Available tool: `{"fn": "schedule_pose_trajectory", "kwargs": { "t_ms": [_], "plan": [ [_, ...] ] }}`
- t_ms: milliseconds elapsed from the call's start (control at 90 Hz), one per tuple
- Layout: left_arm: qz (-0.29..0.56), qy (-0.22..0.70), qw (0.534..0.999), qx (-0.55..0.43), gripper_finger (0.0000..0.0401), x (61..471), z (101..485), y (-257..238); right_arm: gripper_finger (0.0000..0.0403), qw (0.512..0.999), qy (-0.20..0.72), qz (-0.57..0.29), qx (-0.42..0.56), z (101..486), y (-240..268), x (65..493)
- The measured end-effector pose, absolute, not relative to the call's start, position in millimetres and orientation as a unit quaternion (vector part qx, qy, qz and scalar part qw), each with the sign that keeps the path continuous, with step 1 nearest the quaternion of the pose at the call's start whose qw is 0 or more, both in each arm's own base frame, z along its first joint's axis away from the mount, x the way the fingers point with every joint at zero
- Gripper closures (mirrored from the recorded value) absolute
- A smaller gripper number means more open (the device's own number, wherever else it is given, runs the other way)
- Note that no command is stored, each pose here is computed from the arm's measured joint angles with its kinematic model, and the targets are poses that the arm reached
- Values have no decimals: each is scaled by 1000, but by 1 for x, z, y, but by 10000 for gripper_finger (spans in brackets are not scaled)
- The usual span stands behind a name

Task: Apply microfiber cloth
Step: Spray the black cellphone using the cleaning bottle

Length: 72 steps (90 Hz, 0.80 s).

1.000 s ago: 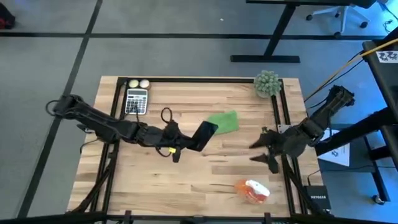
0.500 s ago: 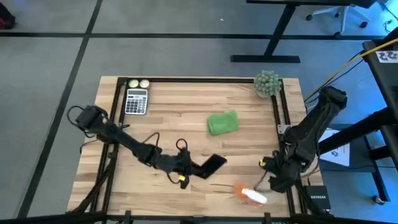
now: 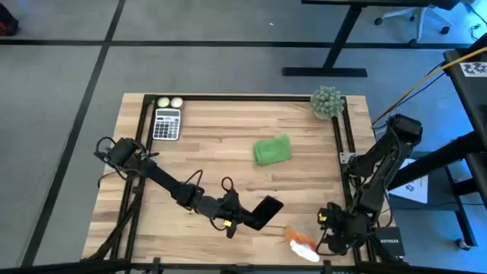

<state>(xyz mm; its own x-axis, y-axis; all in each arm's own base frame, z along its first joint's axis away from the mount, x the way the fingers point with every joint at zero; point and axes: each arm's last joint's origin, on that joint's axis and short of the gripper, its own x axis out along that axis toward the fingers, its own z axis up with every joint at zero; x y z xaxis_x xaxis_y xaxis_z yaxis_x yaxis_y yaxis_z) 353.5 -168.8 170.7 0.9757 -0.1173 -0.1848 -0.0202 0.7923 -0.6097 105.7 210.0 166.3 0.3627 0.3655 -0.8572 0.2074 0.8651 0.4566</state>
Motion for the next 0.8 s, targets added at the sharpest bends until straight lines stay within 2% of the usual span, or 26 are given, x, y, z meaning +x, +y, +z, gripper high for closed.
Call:
{"fn": "schedule_pose_trajectory", "kwargs": {
  "t_ms": [367, 511, 656, 800],
  "plan": [
    [-30, 113, 941, -318, 384, 357, 171, -165, 175, 768, 576, 76, 270, 179, 205, 101],
    [-25, 120, 939, -322, 384, 356, 170, -164, 175, 772, 549, 113, 299, 182, 218, 103],
    [-24, 122, 938, -324, 384, 356, 169, -164, 175, 771, 530, 133, 327, 174, 234, 106],
    [-24, 122, 938, -324, 384, 356, 170, -165, 175, 769, 524, 101, 352, 154, 248, 110]
  ]
}}
